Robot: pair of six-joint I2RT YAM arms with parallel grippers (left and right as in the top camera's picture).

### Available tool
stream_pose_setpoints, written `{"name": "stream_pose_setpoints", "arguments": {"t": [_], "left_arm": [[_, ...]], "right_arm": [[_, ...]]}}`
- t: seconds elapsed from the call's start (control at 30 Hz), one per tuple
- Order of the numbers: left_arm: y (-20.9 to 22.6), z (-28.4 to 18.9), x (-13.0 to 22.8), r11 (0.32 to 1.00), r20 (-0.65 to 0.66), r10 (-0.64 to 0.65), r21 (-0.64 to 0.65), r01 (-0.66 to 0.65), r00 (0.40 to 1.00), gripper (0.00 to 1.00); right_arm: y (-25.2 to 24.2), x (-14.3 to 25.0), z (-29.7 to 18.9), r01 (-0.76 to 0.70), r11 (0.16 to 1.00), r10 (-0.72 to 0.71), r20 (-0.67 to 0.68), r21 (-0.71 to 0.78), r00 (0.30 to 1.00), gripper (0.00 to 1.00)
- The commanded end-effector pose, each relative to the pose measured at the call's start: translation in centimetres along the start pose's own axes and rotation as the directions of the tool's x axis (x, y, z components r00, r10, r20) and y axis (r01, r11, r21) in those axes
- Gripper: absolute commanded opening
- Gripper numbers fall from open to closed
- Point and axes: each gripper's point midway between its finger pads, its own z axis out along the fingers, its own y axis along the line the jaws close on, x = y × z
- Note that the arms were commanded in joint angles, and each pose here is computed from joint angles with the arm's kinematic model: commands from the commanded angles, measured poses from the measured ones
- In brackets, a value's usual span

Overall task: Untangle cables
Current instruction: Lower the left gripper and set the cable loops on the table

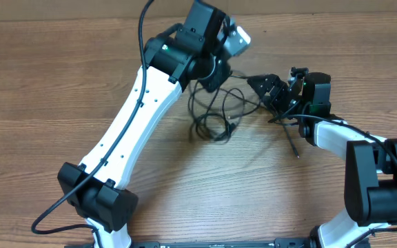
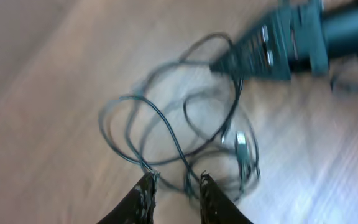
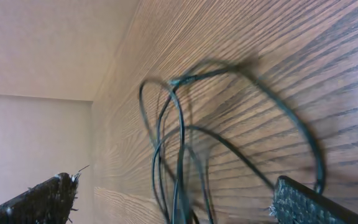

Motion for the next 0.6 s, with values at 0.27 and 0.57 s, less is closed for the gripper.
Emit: {"name": "stream_pose_setpoints", "arguments": {"t": [0.27, 0.57], "left_arm": [[-2.9, 3.4, 7.6, 0.952, -0.224, 0.274, 0.197, -0.232, 0.935, 0.24], [-6.8, 6.3, 11.7, 0.827, -0.163, 0.476, 0.417, -0.377, 0.864, 0.77]], "right_arm": [[-1.4, -1.0, -0.8, -0.022, 1.000, 0.022, 0.019, 0.021, 1.000, 1.00], [-2.0, -1.7, -1.5, -0.043, 0.999, 0.042, 0.029, 0.019, 0.999, 1.00]]}}
